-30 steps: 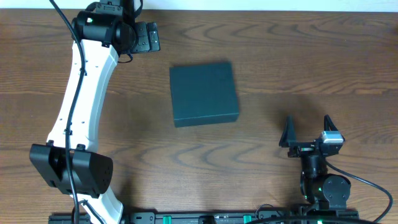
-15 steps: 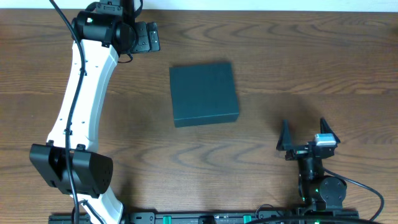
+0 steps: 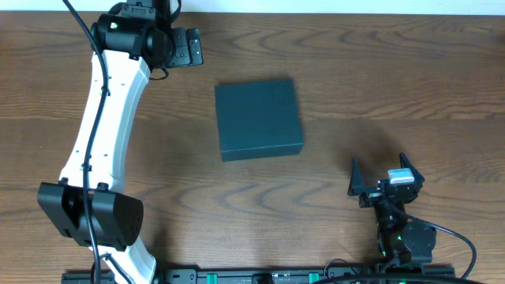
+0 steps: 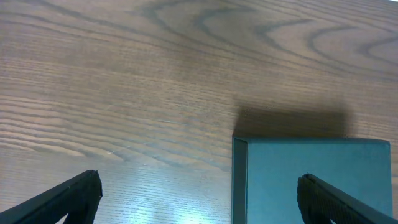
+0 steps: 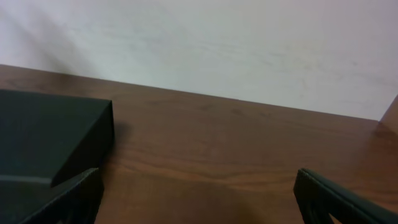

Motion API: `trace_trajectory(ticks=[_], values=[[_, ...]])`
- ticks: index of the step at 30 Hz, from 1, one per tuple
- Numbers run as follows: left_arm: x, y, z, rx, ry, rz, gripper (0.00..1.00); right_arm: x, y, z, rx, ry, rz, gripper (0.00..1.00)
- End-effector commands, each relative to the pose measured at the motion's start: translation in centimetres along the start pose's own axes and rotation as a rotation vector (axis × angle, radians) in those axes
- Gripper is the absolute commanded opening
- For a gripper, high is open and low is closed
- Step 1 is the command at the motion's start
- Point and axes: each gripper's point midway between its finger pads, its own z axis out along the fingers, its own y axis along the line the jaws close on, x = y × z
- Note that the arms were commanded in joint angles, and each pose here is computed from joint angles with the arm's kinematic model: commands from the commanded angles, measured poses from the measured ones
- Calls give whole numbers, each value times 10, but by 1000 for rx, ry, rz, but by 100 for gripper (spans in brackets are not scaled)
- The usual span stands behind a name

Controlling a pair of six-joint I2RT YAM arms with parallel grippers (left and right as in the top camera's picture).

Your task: Pack container

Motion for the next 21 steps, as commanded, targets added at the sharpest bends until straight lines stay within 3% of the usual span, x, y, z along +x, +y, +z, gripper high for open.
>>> trace_trajectory(ticks=[1,21], values=[[-2,3,0,-10,-4,7,99,2,5,0,-23,2,-17,99],[-2,3,0,-10,-3,7,99,8,6,0,-25,27,-15,99]])
